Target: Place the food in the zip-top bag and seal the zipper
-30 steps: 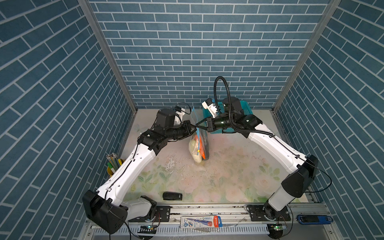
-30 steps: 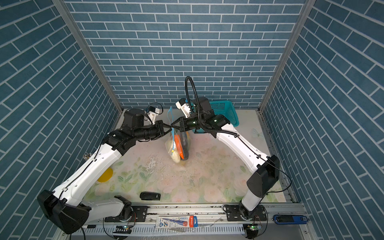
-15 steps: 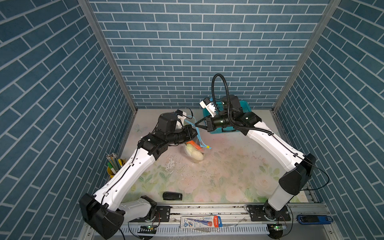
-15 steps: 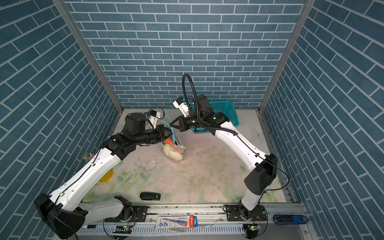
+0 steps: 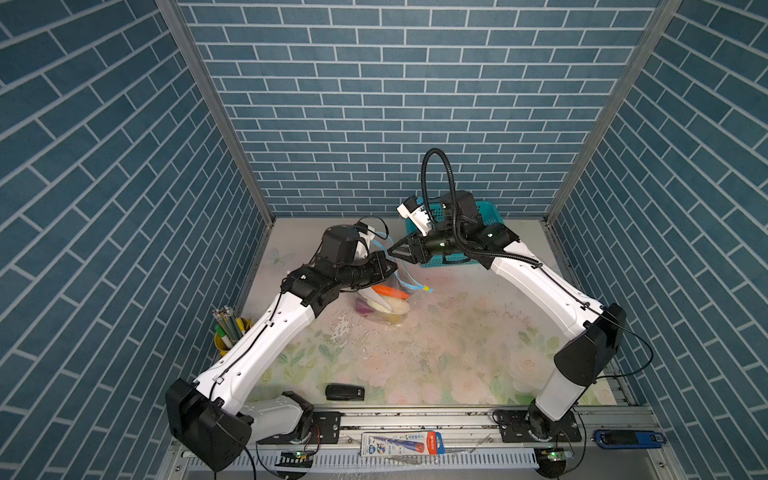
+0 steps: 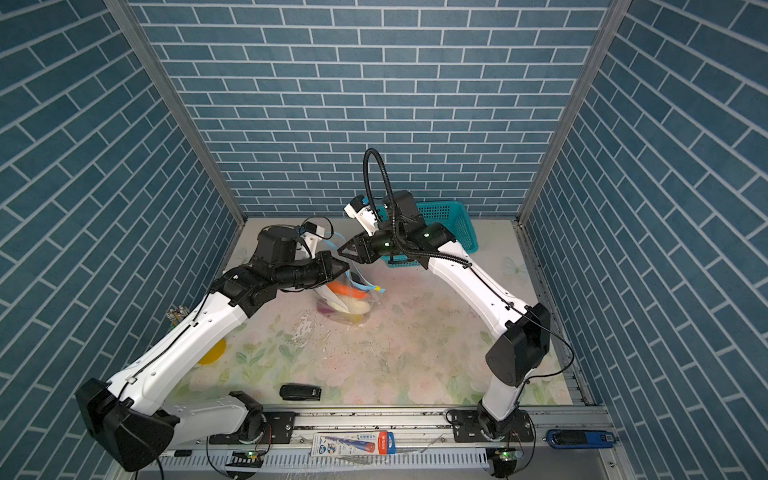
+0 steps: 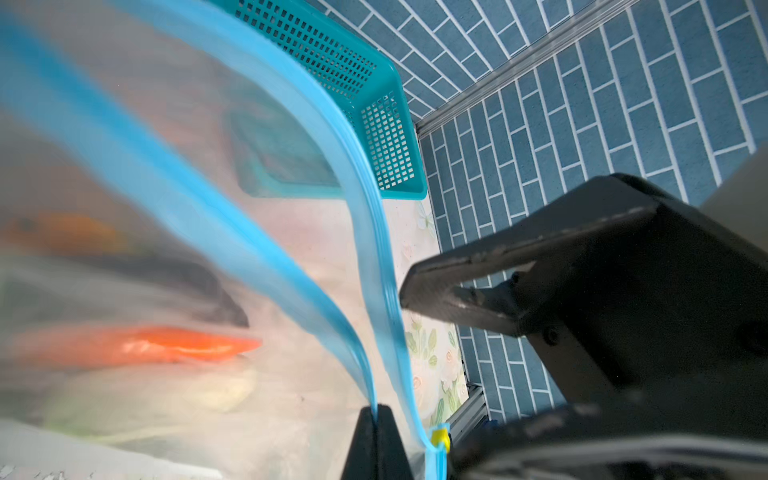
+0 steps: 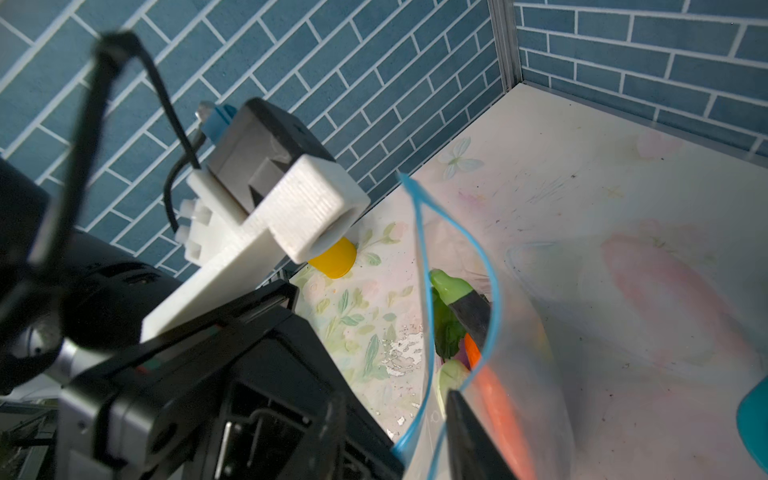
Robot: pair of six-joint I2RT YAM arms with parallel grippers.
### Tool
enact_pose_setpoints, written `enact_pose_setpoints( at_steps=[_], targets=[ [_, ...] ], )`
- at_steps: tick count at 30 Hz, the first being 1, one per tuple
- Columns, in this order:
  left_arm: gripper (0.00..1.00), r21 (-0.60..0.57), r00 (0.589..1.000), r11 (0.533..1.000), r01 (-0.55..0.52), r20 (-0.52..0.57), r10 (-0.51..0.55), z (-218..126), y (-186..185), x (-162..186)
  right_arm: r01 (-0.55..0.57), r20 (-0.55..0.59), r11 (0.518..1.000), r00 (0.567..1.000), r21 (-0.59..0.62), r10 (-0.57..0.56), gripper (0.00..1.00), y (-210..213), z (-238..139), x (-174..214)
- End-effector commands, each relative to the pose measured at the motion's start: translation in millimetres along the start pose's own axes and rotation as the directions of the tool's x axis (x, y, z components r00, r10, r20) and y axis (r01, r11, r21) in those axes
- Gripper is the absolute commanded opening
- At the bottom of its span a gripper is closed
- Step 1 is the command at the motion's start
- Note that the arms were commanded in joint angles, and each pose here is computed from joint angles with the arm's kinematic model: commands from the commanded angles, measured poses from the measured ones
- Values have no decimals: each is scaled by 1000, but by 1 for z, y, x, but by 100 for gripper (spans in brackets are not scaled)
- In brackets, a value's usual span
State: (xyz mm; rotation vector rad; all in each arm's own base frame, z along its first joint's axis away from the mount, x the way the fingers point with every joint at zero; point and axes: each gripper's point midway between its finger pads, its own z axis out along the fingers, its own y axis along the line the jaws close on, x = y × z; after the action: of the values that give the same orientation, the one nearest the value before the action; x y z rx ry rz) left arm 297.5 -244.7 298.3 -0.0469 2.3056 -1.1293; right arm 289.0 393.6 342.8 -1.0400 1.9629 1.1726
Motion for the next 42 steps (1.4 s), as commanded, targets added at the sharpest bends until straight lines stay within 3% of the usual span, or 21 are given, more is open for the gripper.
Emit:
enact_pose_setpoints(
  at_steps=[1,6,11,15,21,26,29,36,42],
  targets=[
    [0,10,999,999,-34,38,34,-12,-9,-8,205,108,979,973,21,-206,51,28,-38,-25],
    [0,19,998,999,-38,44,37,-14,-12,-11,342,193,932,913,116,-359,55,32,-62,-6],
    [0,25,998,999,-43,51,42,-16,-14,-14,374,233,890,870,259,-434,57,20,-85,24],
    [0,27,998,999,-44,51,43,-15,-15,-14,349,274,896,865,274,-420,56,8,-86,58],
    [0,32,998,999,-44,49,42,-13,-16,-15,253,337,947,889,199,-309,55,-4,-73,97],
    [0,33,998,999,-40,45,39,-12,-16,-15,219,431,959,859,182,-278,48,-17,-62,117],
    [0,34,998,999,-40,44,39,-12,-16,-15,214,427,956,859,202,-282,43,-26,-56,121],
    [0,34,998,999,-41,47,39,-13,-17,-15,254,466,945,824,206,-323,18,-24,-56,120],
    [0,32,998,999,-42,45,40,-12,-16,-15,266,461,943,824,198,-330,12,-20,-58,122]
  ],
)
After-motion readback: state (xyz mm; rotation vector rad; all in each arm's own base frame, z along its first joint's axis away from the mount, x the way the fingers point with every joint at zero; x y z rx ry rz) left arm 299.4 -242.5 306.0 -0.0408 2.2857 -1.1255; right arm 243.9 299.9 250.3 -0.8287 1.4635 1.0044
